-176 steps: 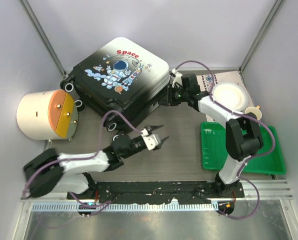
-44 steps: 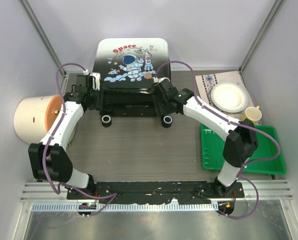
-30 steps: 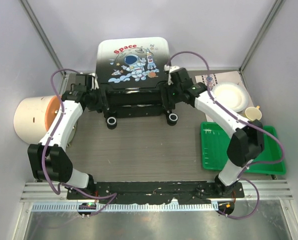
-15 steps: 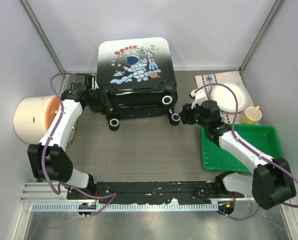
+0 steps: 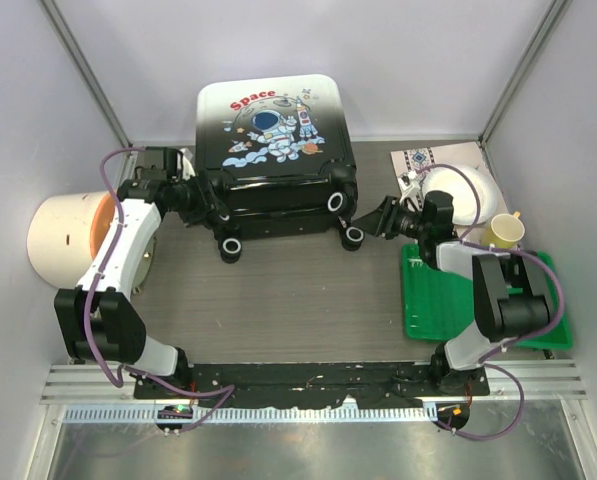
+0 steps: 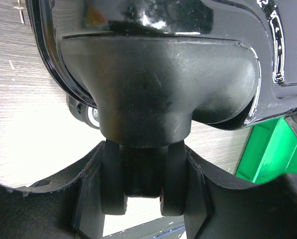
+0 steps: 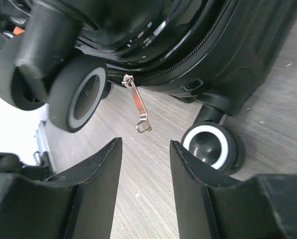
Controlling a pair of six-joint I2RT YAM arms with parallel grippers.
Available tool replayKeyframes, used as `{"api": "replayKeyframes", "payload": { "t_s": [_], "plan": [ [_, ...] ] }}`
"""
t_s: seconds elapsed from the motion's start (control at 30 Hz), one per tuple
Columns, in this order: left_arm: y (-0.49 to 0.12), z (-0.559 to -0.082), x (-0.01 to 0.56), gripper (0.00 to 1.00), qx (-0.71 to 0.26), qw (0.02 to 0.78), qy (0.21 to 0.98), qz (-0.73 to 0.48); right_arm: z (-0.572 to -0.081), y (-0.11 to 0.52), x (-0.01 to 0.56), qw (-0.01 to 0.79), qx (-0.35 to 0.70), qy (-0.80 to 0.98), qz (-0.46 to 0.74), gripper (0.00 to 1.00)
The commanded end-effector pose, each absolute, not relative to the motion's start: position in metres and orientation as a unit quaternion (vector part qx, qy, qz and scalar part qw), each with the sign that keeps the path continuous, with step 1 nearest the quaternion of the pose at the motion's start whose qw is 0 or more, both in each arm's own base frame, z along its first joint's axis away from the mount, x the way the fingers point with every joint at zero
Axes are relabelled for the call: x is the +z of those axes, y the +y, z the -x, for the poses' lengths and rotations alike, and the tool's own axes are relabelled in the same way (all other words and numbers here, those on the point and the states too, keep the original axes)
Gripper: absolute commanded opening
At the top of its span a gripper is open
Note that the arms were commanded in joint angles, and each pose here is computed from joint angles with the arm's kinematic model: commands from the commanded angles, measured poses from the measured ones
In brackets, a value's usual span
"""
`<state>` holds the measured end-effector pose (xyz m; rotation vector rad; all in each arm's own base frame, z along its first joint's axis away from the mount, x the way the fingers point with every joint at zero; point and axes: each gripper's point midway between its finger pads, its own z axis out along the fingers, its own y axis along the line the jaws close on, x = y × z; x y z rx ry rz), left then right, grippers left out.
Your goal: Open, take out, and arrange the luggage
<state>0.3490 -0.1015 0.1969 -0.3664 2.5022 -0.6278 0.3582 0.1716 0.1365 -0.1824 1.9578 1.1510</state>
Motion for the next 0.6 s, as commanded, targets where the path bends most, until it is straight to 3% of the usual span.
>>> {"api": "replayKeyframes", "payload": {
  "t_s": [0.0,0.27,0.57],
  "plan": [
    [-0.127,-0.379,0.270,0.00,-0.330,0.366,0.866,0.083,-0.362,0.192,0.164,0.423,0.540,0.721,0.098,0.50],
    [-0.126,-0.373,0.266,0.00,-0.332,0.355,0.870,0.086,-0.381,0.198,0.165,0.440,0.566,0.690,0.100,0.54],
    [-0.123,-0.371,0.265,0.00,-0.324,0.355,0.872,0.089,-0.375,0.219,0.159,0.403,0.611,0.675,0.094,0.53]
  ]
}}
